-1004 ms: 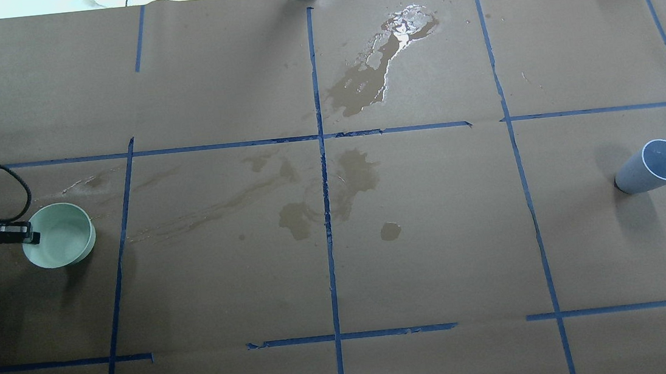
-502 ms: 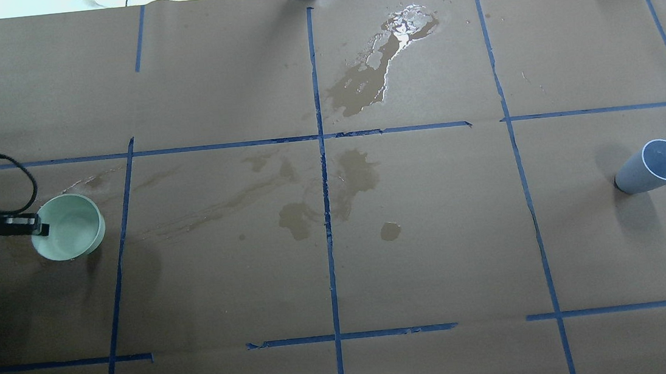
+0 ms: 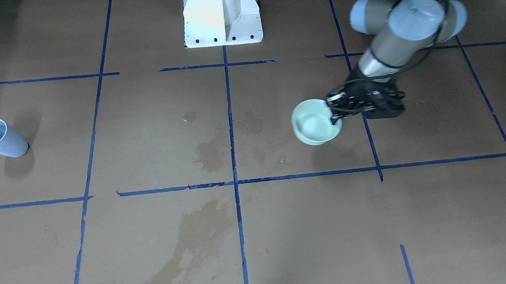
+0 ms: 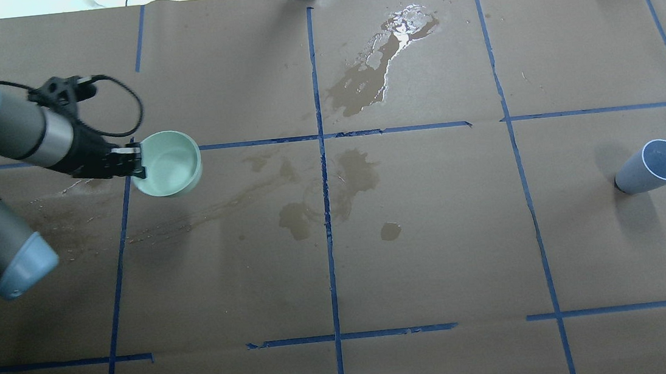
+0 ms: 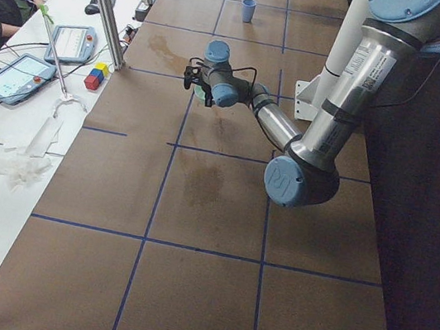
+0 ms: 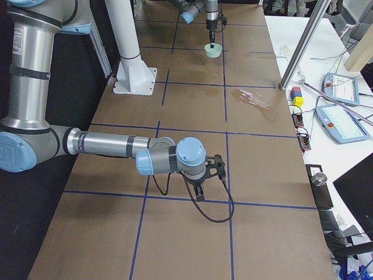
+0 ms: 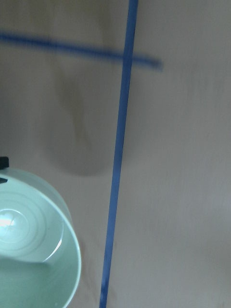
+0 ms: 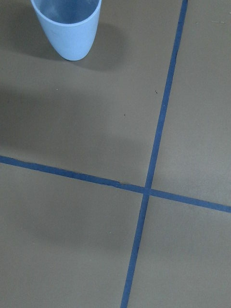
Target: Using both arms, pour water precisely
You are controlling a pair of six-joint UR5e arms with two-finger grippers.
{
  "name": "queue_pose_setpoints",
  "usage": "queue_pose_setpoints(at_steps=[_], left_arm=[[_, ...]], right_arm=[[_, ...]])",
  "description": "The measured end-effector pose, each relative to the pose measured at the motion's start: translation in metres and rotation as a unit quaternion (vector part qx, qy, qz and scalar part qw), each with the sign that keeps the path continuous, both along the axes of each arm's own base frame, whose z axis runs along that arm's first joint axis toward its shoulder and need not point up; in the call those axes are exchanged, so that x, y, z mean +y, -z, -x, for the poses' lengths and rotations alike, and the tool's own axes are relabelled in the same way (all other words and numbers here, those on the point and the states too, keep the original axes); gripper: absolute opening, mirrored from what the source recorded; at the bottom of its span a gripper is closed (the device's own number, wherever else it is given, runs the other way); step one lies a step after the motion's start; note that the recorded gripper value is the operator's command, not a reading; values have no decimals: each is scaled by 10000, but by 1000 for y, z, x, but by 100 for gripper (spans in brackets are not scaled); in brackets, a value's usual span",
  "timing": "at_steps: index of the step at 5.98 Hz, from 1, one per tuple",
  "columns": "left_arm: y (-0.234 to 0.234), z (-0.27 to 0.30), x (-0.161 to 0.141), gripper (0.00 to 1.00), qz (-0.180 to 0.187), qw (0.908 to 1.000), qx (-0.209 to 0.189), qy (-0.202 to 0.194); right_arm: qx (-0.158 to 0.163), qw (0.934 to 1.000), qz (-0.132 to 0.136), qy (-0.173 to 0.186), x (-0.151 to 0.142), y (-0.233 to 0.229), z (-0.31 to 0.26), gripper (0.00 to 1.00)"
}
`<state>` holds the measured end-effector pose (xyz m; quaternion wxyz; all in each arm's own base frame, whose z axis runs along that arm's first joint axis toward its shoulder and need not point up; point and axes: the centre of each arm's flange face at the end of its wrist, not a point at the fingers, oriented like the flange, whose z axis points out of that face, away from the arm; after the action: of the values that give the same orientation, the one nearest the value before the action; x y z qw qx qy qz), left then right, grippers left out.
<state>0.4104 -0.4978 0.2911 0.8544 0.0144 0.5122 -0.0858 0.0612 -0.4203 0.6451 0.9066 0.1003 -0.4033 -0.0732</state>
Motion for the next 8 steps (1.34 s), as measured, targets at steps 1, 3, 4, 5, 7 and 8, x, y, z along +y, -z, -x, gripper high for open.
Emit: queue_pose_setpoints(at_steps=[1,3,4,5,7,8], left_arm=[[31,-48,3,0,196,9998,67,78],[67,-128,11,0,351,9991,-4,251],[69,-152,17,0,359,9990,-84,245],[67,-166,22,5,356,9990,-138,214],[61,-177,28,38,376,9990,-209,158],[59,-178,29,75,364,9990,-229,135]], right_arm=[[-2,10000,7,-3,0,0,0,100],[10,10000,30,0,0,-2,0,100],[15,10000,38,7,0,-2,1,100],[17,10000,39,10,0,-2,1,100],[13,10000,42,13,0,-3,1,100],[11,10000,44,13,0,-3,1,100]])
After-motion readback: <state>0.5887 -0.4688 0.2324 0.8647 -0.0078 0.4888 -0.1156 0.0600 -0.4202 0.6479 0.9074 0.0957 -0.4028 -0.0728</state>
